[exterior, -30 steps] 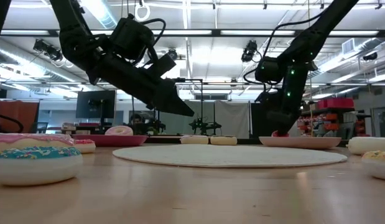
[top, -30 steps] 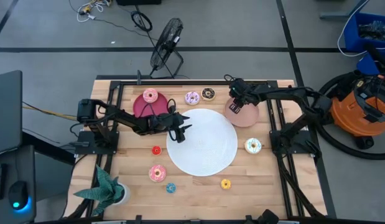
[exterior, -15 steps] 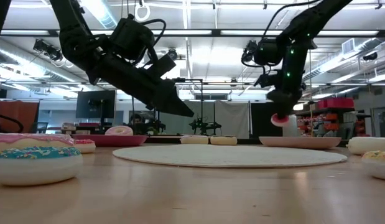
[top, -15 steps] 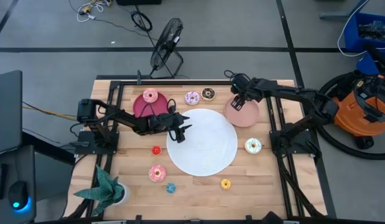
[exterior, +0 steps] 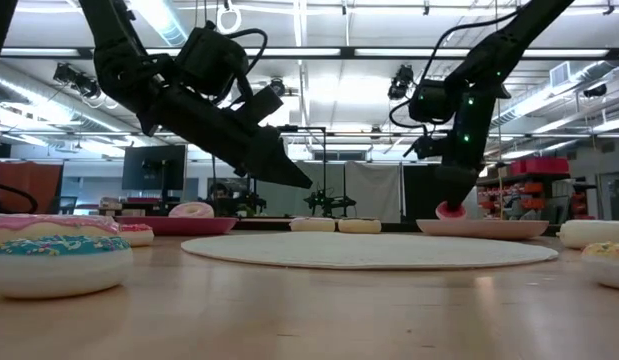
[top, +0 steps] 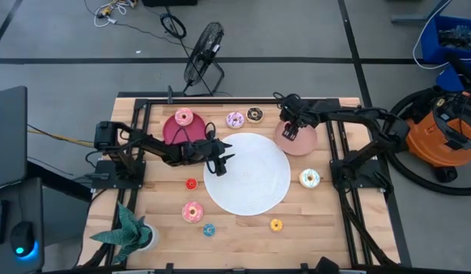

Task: Pick & Place donuts
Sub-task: Put the right small red donut on the light pink plate

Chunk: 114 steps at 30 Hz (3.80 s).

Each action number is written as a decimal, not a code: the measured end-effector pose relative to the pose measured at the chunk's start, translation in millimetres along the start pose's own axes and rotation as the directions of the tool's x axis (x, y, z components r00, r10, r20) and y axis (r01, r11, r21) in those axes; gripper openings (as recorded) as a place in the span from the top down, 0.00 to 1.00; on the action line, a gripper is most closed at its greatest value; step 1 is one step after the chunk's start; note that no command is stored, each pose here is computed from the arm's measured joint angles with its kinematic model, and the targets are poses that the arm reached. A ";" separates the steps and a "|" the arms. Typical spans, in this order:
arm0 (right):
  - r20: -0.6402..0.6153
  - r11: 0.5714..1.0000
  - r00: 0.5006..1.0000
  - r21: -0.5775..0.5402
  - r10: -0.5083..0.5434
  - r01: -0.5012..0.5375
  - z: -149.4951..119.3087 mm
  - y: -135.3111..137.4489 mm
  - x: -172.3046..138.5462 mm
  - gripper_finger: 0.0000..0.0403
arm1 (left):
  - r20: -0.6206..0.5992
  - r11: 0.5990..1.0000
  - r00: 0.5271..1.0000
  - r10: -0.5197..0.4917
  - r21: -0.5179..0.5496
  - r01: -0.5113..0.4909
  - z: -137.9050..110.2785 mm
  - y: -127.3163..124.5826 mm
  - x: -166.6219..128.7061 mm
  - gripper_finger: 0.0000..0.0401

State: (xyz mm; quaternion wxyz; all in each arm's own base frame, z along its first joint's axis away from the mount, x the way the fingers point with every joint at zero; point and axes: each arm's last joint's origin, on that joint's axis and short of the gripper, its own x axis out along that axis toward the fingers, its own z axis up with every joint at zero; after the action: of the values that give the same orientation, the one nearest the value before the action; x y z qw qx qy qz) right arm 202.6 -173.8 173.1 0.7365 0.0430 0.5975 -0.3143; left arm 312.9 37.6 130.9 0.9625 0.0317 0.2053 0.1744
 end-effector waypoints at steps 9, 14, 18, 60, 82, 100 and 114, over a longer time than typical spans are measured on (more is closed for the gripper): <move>0.027 0.996 0.997 -0.042 0.074 -0.073 2.5 -9.3 -0.4 0.24 | 0.092 1.000 0.996 0.005 -0.021 -0.003 6.9 0.1 1.4 0.53; 0.080 0.999 0.996 -0.015 0.047 -0.046 8.0 -11.2 -0.6 0.29 | 0.301 0.998 0.952 -0.058 0.036 0.050 19.0 3.4 20.8 0.55; 0.094 0.997 0.993 -0.018 0.074 -0.072 9.0 -10.0 -0.9 0.33 | 0.326 0.993 0.938 -0.116 0.073 0.098 31.0 10.9 57.8 0.62; 0.247 0.957 0.930 0.033 0.271 -0.287 3.1 -8.0 -42.8 0.61 | 0.309 0.984 0.946 -0.094 -0.114 0.135 69.2 44.8 193.2 0.99; 0.046 0.961 0.971 0.136 0.237 -0.241 -23.0 0.0 -28.6 0.61 | 0.181 0.990 0.973 -0.141 0.048 0.135 81.9 14.9 175.8 0.99; -0.139 0.955 0.947 0.111 0.290 -0.276 -26.0 34.0 -5.6 0.61 | 0.026 0.972 0.998 0.065 0.225 -0.069 61.8 4.3 146.2 0.99; -0.155 0.951 0.938 0.051 0.310 -0.306 -26.0 35.4 -1.8 0.87 | 0.024 0.972 0.998 0.057 0.229 -0.061 61.7 2.0 145.8 0.99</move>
State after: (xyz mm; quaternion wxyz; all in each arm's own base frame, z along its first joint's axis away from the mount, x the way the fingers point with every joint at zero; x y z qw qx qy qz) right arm 198.5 -133.3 156.4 0.7251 0.1709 0.6369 -0.1985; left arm 461.9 91.0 131.5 0.9485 0.1503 0.2147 0.1779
